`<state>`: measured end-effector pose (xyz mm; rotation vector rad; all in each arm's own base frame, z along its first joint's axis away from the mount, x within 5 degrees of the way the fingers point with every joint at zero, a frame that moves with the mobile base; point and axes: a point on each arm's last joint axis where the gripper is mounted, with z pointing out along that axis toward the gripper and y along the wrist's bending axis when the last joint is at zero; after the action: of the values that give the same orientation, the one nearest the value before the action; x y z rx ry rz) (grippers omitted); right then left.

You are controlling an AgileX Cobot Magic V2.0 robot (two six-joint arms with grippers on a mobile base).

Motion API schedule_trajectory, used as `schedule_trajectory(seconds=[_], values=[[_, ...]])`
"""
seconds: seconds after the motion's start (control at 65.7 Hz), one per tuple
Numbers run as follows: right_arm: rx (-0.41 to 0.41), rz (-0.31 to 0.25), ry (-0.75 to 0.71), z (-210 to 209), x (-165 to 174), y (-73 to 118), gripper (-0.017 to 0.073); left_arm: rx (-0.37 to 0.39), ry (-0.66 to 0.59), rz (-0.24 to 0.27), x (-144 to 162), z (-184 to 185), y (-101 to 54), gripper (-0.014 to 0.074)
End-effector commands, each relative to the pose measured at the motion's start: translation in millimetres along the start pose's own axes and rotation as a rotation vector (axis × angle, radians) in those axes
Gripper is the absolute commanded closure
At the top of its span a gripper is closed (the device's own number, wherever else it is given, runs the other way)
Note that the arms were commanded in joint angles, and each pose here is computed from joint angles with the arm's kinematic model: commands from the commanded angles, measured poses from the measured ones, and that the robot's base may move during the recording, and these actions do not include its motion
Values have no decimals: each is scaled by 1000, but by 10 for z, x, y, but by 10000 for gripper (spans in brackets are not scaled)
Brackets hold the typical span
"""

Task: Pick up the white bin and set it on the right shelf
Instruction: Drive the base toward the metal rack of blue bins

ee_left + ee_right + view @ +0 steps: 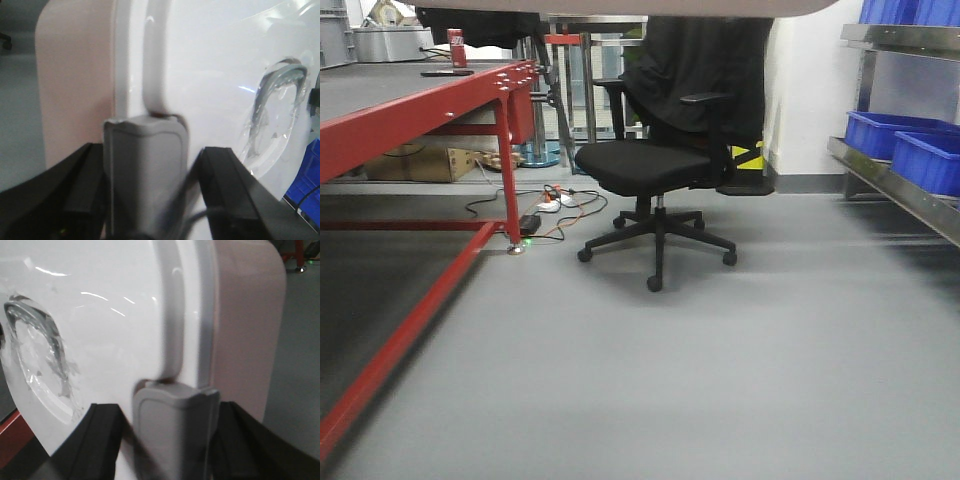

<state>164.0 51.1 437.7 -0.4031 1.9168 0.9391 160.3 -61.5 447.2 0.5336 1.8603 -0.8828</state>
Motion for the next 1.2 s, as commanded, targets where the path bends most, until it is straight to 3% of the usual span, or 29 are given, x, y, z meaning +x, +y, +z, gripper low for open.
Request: schedule_trajectory(seconds=[0.0, 1.188], values=[[-244, 10, -54, -97, -94, 349, 146, 169, -106, -19, -145, -82, -270, 353], [-244, 10, -54, -97, -94, 349, 146, 169, -106, -19, -145, -82, -270, 353]])
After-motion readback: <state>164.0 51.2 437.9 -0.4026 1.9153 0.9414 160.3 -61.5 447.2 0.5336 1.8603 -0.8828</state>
